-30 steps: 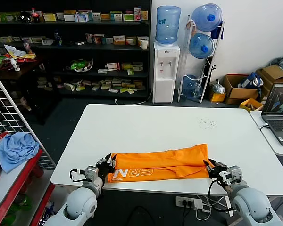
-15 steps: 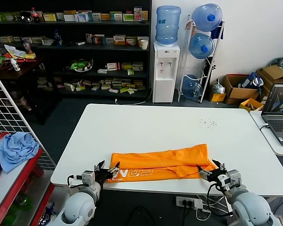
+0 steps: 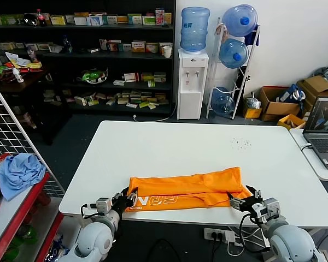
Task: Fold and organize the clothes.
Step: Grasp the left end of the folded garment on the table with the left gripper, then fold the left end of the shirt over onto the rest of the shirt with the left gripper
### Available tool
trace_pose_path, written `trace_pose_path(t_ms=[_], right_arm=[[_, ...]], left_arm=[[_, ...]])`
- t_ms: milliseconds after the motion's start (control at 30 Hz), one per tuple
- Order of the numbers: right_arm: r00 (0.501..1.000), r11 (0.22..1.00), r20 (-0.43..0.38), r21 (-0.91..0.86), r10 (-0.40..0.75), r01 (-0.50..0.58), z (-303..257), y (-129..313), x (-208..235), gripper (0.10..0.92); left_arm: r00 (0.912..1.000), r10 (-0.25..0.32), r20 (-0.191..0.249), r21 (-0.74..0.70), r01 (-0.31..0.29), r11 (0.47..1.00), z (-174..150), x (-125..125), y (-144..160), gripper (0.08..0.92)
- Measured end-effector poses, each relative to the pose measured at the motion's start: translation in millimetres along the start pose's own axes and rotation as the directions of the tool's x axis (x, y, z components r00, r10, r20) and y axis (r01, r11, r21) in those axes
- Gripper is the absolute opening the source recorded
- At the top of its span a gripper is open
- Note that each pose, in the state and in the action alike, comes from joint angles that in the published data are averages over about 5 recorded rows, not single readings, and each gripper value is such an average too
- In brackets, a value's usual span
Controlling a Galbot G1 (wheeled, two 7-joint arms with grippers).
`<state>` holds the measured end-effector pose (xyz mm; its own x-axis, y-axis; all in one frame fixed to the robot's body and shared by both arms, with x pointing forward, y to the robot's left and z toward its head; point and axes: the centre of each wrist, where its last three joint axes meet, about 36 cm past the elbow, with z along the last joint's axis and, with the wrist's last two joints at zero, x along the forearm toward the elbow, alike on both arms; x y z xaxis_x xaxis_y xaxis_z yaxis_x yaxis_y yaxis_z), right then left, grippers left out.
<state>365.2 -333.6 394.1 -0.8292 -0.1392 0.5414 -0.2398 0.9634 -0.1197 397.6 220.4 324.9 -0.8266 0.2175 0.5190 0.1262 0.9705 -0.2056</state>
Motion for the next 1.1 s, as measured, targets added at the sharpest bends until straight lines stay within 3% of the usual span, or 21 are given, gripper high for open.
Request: trace_pose_path(t_ms=[367,567,733,1100], right_arm=[[1.0,1.0,0.02,0.001,0.011,-0.011,-1.4,3.9,-5.4,0.823],[0.998,1.0,0.063,-0.011,0.021,-0.02,-4.7,11.9,-10.1,0.823],[0.995,0.999,0.1,-0.019,0.03,-0.028,-6.3,19.4,-12.8,0.823],[0.986,0.999,0.158,-0.014,0.051,-0.05,-7.4,32.0,-9.0,0.823]], left_arm=[[1.0,0.004,0.004,-0.01,-0.004,1.0,-10.3,-0.1,5.7,0.119],[0.9991,-0.032,0.027,-0.035,0.033,0.999,-30.1,2.2,23.0,0.111],[0.9948,-0.093,0.041,-0.074,0.096,0.993,-46.2,2.7,46.6,0.111],[0.9664,-0.243,0.084,-0.165,0.254,0.953,-74.2,5.8,107.8,0.111]])
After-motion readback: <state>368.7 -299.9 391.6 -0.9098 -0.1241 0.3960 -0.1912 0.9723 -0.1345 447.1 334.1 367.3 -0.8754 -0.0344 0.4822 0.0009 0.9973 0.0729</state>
